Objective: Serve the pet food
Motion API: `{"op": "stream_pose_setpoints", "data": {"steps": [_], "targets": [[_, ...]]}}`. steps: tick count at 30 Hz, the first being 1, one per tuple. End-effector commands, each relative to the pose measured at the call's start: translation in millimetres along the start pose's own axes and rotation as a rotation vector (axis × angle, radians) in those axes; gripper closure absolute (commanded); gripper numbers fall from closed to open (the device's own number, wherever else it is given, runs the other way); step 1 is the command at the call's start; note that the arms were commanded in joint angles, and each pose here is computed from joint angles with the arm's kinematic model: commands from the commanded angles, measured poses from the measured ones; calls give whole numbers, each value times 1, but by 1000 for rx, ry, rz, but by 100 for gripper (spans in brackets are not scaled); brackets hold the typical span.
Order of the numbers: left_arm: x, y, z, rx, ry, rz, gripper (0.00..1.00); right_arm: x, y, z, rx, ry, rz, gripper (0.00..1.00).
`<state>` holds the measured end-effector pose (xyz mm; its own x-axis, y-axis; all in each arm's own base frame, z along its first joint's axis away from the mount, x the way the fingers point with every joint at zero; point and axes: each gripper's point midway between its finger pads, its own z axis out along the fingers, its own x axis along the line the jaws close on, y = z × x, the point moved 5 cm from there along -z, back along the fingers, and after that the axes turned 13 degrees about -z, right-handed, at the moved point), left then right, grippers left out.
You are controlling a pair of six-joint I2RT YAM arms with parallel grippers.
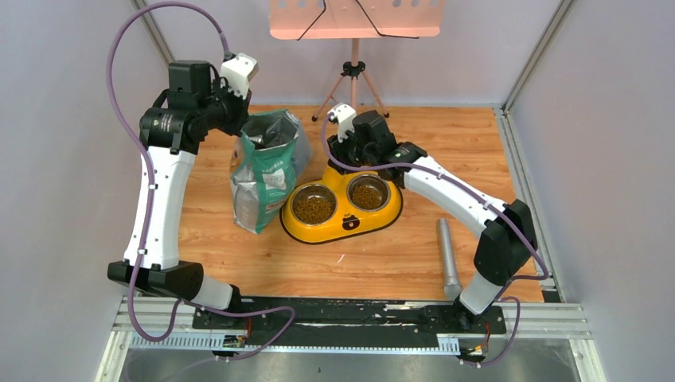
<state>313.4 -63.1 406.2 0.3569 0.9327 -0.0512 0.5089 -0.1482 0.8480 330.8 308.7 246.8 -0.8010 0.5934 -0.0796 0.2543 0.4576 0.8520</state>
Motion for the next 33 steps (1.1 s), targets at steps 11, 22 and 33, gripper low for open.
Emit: {"op": "stream_pose_setpoints", "data": {"steps": [11,22,33], "targets": [[-10,44,-27,-217,-43,54,100,-25,-1,-97,-61,-91,-57,100],[-4,47,-17,-203,-20,81,100,-81,-56,-147,20,-283,-30,100],[-4,49,0,-182,-54,77,100,-115,-78,-170,115,-223,102,100]]}}
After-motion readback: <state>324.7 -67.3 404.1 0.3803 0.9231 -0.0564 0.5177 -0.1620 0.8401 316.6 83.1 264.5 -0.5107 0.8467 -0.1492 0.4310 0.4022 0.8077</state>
